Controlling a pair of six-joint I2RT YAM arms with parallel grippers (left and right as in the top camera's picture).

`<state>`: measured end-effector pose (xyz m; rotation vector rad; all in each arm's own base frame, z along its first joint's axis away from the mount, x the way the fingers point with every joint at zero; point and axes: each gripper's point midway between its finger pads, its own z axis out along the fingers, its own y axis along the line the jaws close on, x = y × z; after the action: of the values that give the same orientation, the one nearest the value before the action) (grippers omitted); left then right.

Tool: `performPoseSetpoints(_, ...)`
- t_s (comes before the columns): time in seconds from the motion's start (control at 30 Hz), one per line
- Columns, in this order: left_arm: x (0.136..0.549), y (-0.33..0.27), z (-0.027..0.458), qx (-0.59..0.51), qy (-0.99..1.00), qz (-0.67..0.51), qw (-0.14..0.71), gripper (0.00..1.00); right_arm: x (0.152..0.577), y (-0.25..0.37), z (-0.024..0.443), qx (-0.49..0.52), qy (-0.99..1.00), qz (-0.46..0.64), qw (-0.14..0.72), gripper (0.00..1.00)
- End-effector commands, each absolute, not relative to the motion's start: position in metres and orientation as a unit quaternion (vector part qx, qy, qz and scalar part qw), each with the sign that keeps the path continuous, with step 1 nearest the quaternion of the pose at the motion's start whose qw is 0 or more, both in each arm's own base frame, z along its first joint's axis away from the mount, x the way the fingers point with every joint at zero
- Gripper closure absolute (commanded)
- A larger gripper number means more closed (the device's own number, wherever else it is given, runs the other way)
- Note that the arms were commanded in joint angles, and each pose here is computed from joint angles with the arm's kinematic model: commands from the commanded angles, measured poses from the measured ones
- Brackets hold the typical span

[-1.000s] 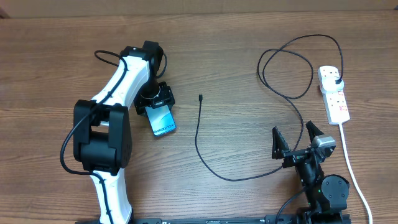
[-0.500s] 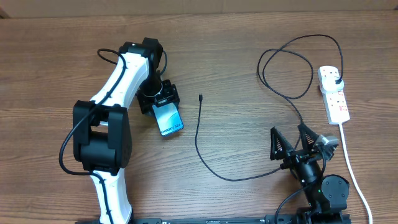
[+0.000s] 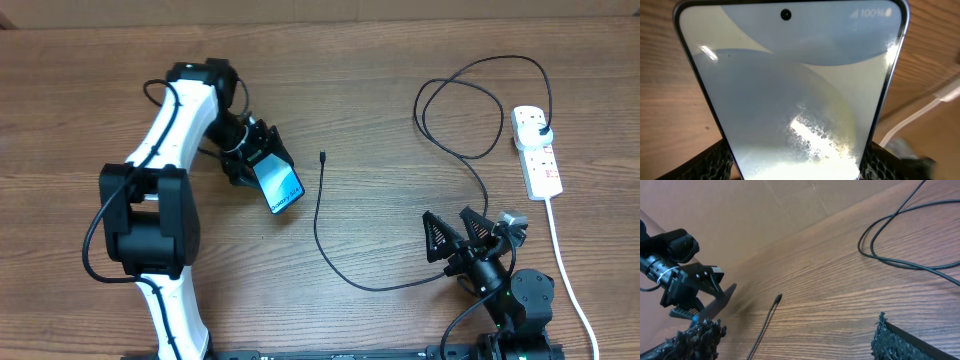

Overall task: Plug charger to phone and switch on socket
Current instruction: 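Lift the phone with the left gripper and tilt it upright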

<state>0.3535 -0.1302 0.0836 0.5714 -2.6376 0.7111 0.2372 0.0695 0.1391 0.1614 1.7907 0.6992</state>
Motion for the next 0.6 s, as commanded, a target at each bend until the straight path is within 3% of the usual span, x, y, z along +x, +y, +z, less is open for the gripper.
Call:
performPoseSetpoints(0.0,0.363,-0.145,0.112,0.207,-0.899,0.341,0.181,0.39,0.236,0.072,0.156,0.062,0.753,0.307,0.578,0.00)
performPoseSetpoints(0.57,0.364,-0.133,0.121,0.238,-0.876,0.371,0.194,0.34,0.235,0.072,0.151,0.065,0.760,0.306,0.570,0.00)
